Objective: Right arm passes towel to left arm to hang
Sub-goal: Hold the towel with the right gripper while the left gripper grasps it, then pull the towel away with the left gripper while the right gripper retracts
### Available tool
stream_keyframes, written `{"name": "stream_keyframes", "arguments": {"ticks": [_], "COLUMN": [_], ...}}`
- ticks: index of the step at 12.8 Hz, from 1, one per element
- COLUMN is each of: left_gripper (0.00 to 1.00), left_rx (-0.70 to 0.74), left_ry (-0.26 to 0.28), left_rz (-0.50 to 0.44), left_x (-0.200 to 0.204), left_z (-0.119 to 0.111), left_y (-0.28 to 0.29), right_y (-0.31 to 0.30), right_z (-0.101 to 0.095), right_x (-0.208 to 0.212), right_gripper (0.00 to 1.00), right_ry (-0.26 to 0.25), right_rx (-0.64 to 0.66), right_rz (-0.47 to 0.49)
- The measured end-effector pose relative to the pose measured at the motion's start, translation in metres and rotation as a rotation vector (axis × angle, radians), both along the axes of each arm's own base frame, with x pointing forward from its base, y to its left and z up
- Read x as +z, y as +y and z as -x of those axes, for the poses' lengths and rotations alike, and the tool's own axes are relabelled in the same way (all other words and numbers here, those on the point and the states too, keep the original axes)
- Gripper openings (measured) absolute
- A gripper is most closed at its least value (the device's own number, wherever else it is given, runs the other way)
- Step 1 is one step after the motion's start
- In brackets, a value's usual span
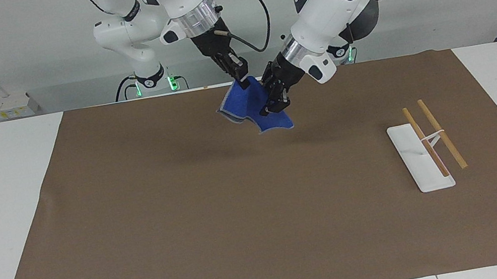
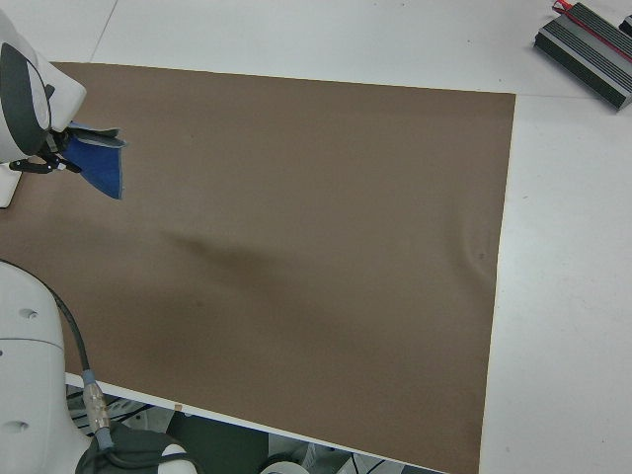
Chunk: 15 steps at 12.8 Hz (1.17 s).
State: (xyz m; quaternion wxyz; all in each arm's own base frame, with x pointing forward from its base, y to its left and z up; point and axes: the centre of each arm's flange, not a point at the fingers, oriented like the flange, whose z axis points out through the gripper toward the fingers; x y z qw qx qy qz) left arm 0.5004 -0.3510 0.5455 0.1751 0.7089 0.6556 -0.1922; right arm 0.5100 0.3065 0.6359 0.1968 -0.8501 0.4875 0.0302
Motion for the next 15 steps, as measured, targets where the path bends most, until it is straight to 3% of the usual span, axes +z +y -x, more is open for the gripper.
{"name": "stream_keyframes", "arguments": {"ticks": [3, 9, 12, 15], "left_gripper": [0.03, 0.03, 0.03, 0.03], "left_rx": [-0.001, 0.053, 0.083, 0.083], "left_ry": [-0.006, -0.059, -0.079, -0.13], "left_rz": [0.0, 0.017, -0.013, -0.094], "left_x": [0.001, 0.031, 0.032, 0.029], "left_z": [-0.001, -0.013, -0.024, -0.031], "left_y": [0.004, 0.043, 0.066, 0.079], "right_y": [0.0, 0.004, -0.004, -0.014], "right_z": [0.0, 0.0, -0.005, -0.01], "right_x": [0.0, -0.001, -0.002, -0.003], "right_gripper": [0.05, 0.05, 0.37, 0.71], "right_ry": [0.0, -0.004, -0.013, -0.069], "right_rx": [0.0, 0.003, 0.015, 0.159], "right_rz": [0.0, -0.009, -0.004, 0.025]}}
